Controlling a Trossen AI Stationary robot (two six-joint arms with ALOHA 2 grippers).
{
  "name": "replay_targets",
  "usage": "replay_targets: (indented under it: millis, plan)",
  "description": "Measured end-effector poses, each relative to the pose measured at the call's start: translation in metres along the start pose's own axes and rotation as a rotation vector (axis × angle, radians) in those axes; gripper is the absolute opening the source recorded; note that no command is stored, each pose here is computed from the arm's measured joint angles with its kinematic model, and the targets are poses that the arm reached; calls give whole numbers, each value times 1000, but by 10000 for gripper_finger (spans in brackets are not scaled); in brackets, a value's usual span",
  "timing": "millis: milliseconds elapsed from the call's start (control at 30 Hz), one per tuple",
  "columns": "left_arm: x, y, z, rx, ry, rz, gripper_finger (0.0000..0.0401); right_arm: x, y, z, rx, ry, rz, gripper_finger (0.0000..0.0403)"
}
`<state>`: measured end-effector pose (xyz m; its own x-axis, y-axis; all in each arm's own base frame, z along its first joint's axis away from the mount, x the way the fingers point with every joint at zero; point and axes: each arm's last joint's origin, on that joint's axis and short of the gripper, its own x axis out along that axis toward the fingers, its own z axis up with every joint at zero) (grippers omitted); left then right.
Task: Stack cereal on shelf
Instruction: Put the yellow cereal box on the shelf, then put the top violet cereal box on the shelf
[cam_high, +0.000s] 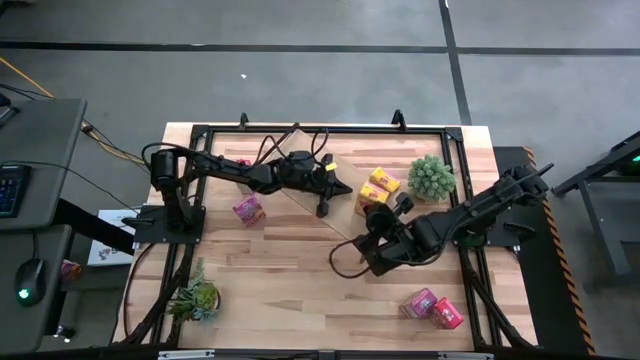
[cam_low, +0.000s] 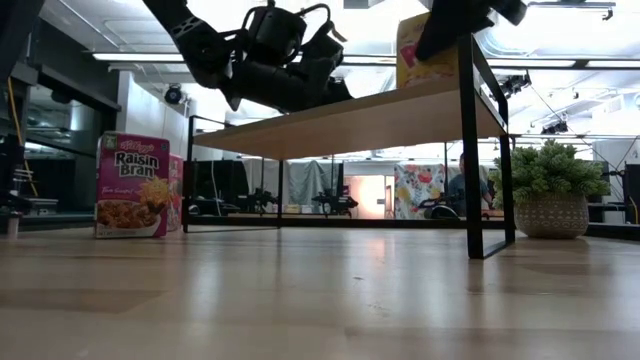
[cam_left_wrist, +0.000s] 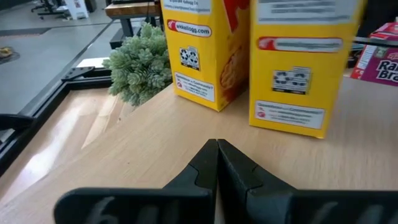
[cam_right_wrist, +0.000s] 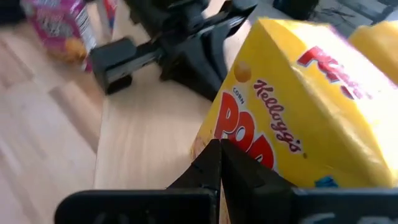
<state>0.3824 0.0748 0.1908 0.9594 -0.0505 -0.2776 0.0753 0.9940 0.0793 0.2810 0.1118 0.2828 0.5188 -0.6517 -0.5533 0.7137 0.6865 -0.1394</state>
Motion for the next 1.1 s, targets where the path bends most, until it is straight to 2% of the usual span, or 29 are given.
replay_targets:
  millis: [300, 533, 767, 933, 1100]
  plan:
    - [-4, 6, -1, -26, 18, 10, 0, -1, 2, 2, 56, -42, 1, 0]
    - [-23, 14, 12, -13, 52, 30, 0, -20, 12, 6, -28, -85, 138, 0]
    - [-52, 16, 34, 5, 51, 50, 0, -56, 8, 27, -92, -170, 233, 0]
    - [-80, 1, 24, 16, -61, 58, 0, -81, -12, 41, -149, -210, 244, 0]
    - [-106, -17, 3, -62, -189, 88, 0, -88, -49, 38, -171, -129, 192, 0]
